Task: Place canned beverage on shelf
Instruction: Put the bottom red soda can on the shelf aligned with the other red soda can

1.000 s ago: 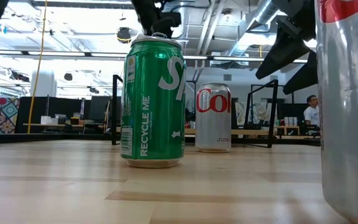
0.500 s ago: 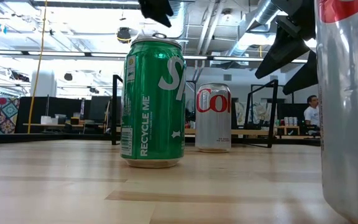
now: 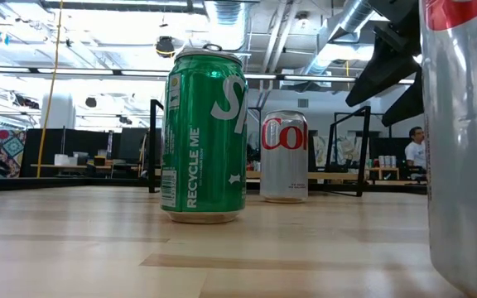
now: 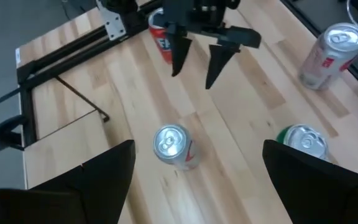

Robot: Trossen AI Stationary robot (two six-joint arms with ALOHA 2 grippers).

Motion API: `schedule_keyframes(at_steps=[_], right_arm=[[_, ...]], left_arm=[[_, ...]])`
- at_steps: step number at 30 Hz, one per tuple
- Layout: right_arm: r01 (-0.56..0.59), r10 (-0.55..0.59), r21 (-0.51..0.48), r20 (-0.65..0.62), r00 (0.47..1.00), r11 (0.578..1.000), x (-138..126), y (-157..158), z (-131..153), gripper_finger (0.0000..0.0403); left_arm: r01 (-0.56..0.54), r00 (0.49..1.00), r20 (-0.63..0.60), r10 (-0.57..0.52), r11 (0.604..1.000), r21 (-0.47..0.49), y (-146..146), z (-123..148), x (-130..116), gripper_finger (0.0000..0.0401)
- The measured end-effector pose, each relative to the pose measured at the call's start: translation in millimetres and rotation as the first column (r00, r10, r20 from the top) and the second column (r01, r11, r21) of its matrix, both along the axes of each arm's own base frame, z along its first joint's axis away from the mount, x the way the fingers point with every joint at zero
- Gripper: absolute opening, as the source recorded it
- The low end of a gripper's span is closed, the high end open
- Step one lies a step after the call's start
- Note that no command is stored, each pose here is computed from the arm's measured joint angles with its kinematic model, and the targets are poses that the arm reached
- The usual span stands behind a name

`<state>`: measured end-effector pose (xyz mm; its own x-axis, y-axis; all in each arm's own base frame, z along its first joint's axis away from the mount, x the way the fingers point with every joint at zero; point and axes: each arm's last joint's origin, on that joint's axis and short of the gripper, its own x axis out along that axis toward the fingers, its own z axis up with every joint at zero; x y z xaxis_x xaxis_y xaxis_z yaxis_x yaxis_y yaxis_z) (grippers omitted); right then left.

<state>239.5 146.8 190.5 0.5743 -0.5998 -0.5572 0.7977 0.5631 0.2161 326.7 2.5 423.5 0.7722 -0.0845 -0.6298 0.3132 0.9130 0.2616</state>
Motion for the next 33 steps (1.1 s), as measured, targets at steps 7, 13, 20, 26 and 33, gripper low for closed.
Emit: schedule_keyframes(at_steps=[7, 13, 20, 26, 33], right_arm=[[0.011, -0.011, -0.017, -0.016, 1.000, 1.000, 0, -3, 0, 0.0315], [0.013, -0.014, -0.035, -0.017, 1.000, 0.999, -1, -4, 0, 0.0315], [0.021, -0.022, -0.042, -0.027, 0.999, 0.999, -3, -6, 0, 0.0315], [0.036, -0.037, -0.046, -0.034, 0.999, 0.998, -5, -7, -1, 0.0315], [0.038, -0.040, -0.065, -0.042, 0.998, 0.997, -6, -8, 0, 0.0315]], left_arm=[[-0.064, 0.995, -0.069, 0.066, 0.998, 0.024, -7, -21, 4, 0.0336], [-0.124, 0.975, -0.188, 0.123, 0.992, 0.007, -7, -63, 8, 0.0336], [-0.121, 0.968, -0.230, 0.102, 0.990, -0.070, -17, -88, 11, 0.0336], [-0.133, 0.978, -0.178, 0.112, 0.985, -0.108, -20, -90, 16, 0.0336], [-0.112, 0.985, -0.151, 0.084, 0.976, -0.185, -22, -101, 20, 0.0336]])
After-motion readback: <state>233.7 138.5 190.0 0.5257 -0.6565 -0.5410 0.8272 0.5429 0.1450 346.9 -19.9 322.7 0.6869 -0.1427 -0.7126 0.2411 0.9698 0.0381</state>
